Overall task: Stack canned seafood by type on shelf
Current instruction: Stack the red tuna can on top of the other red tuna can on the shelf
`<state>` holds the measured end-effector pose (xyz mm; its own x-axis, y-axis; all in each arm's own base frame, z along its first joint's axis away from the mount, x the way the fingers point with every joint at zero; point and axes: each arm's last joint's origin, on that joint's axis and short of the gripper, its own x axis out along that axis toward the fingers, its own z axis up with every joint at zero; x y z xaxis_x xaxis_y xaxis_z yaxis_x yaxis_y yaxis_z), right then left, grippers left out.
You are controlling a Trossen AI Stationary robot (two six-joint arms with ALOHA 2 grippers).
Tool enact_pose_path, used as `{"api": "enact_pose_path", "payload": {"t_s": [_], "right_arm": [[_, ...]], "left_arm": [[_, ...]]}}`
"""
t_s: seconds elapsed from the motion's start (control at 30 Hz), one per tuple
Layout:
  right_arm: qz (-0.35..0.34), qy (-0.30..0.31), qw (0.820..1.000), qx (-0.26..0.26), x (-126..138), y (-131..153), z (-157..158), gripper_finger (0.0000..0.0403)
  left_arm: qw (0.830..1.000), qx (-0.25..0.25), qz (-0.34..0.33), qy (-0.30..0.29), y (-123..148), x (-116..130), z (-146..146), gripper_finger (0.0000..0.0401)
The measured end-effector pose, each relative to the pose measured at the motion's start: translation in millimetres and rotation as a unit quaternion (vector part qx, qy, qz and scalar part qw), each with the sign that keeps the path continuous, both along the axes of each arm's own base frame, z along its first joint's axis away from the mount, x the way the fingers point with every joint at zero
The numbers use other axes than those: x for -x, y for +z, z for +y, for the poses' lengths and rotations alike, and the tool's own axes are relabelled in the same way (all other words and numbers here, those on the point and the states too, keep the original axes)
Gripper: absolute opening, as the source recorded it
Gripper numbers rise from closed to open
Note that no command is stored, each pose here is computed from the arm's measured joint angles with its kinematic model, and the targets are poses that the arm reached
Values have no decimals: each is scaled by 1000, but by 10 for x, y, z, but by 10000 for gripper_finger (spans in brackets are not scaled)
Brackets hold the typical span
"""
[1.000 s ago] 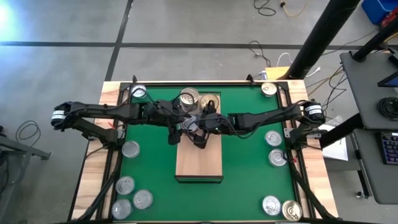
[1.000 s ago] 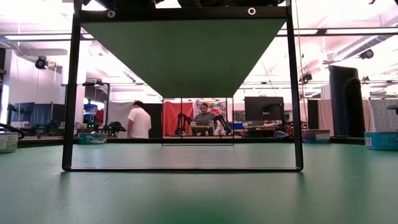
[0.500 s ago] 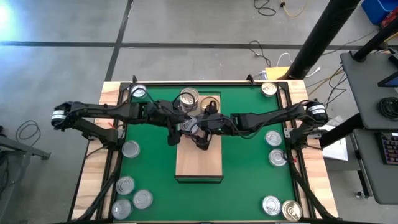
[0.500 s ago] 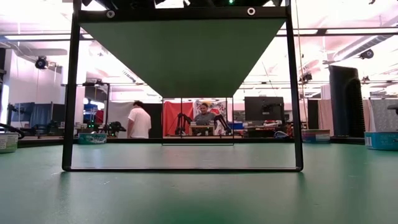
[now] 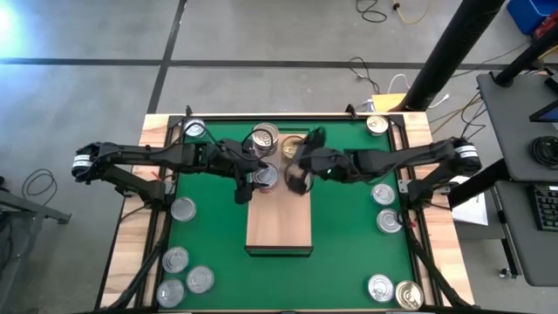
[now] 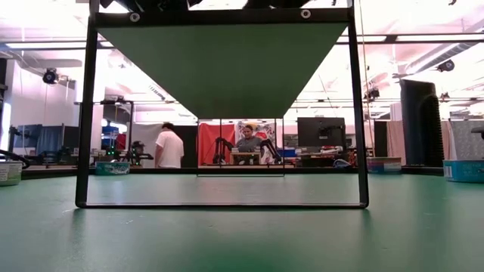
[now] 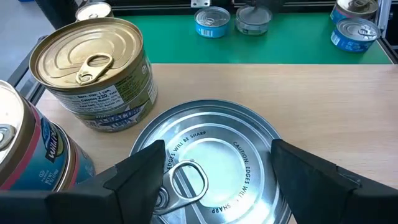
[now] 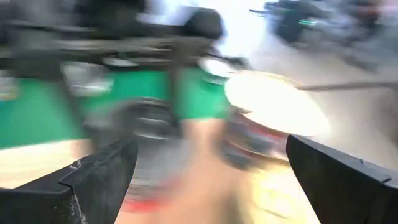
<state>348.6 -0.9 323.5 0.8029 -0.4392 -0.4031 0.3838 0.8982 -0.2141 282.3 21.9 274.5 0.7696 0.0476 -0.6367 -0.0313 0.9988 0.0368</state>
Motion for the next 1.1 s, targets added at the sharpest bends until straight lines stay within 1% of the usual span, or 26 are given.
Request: {"api": "enact_pose_path", "payload": {"t_s": [0.03,0.1,0.2,0.33,0.47,0.67,0.87,1.0,1.1], "right_arm": [[11,-24,1000,7,64,27,-51,400],[25,-52,998,-4,159,54,-142,400],[52,-77,995,-23,228,11,-244,400],[66,-99,992,-30,164,-100,-374,400],[78,-124,989,-25,50,-250,-514,400],[82,-153,985,-26,-9,-350,-728,400],[69,-153,986,-21,-24,-338,-773,400],[63,-137,989,-10,32,-240,-724,400],[48,-119,992,3,109,-91,-641,400]], "left_arm": [[1000,0,0,0,0,0,0,278],[1000,0,0,0,0,-1,-1,278],[1000,-2,-6,-1,4,-7,1,278],[1000,-4,-22,0,12,-30,5,278],[1000,-4,-21,1,20,-18,5,278],[1000,-13,-25,0,116,101,1,278],[998,-45,-33,19,232,249,8,278],[997,-47,-51,21,285,268,9,278],[997,-46,-63,20,307,258,6,278]]}}
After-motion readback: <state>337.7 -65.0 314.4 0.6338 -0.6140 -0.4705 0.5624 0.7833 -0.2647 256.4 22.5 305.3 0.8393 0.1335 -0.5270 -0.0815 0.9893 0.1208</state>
